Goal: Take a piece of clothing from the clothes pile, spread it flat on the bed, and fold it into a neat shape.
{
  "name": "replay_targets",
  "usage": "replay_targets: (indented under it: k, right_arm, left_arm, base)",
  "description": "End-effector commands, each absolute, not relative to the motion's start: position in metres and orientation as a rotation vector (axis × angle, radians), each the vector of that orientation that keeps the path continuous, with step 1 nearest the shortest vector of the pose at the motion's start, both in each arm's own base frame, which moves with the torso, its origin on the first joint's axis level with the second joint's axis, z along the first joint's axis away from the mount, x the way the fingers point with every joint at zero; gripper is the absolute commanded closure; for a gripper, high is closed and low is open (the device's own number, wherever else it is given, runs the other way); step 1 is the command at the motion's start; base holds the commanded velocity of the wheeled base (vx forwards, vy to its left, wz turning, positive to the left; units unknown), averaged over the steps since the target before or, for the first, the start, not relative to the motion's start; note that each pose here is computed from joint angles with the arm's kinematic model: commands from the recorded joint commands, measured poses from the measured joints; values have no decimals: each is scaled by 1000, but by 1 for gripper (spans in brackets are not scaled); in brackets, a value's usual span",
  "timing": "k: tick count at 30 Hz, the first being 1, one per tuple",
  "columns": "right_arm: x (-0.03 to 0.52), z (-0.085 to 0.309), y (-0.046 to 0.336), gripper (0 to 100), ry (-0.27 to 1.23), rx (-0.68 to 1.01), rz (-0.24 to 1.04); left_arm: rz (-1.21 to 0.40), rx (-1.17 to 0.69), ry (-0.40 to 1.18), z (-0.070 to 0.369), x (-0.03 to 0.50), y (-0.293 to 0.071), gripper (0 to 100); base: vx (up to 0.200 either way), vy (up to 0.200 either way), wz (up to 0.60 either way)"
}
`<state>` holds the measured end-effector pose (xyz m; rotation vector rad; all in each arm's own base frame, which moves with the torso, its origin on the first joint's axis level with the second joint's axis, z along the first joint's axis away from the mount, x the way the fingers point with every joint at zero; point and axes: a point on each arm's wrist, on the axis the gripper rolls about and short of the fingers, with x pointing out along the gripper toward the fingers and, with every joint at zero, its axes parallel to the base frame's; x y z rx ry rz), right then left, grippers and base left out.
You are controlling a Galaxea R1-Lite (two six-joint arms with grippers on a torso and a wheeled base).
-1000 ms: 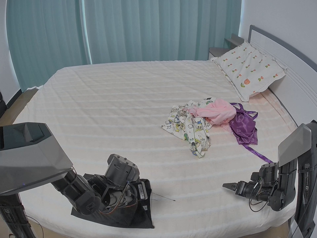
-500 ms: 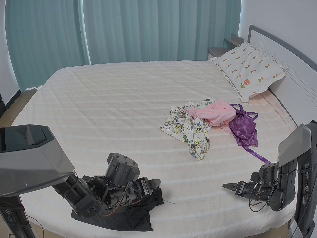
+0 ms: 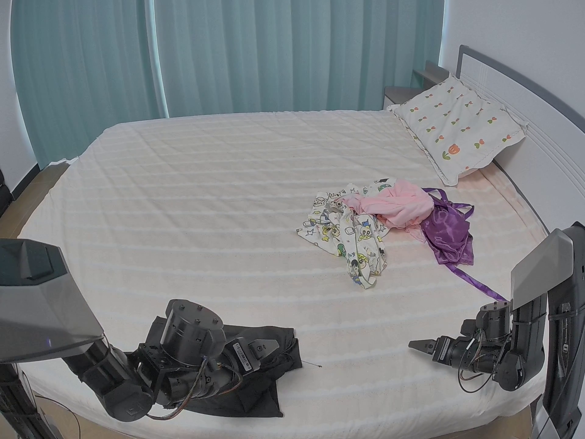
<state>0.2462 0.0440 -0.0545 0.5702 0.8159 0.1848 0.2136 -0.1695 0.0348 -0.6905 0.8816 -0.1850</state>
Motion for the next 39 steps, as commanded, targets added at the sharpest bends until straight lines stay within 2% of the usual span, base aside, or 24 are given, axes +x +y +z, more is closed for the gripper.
replay_targets:
  k: [1,14,21,25,36,39]
  right_arm:
    - [247,-53,46,0,804,569,192]
    - [244,-53,51,0,814,558,207]
    - [247,-50,56,0,794,552,226]
    - [248,-33,69,0,746,576,270]
    - [251,-28,89,0,683,546,233]
    - [255,-22,97,0,610,519,172]
  left_arm:
    - [-171,-719,897,35,202,-160,0]
    - [-76,-823,881,33,212,-144,0]
    - [-27,-891,885,31,222,-124,0]
    - [-37,-960,886,37,229,-108,0]
    - [-58,-974,925,34,232,-100,0]
    - [-48,-989,920,34,235,-94,0]
  base:
    - [-200,0,0]
    - [-15,0,0]
    - [0,200,0]
    - [0,200,0]
    - [0,200,0]
    - [0,200,0]
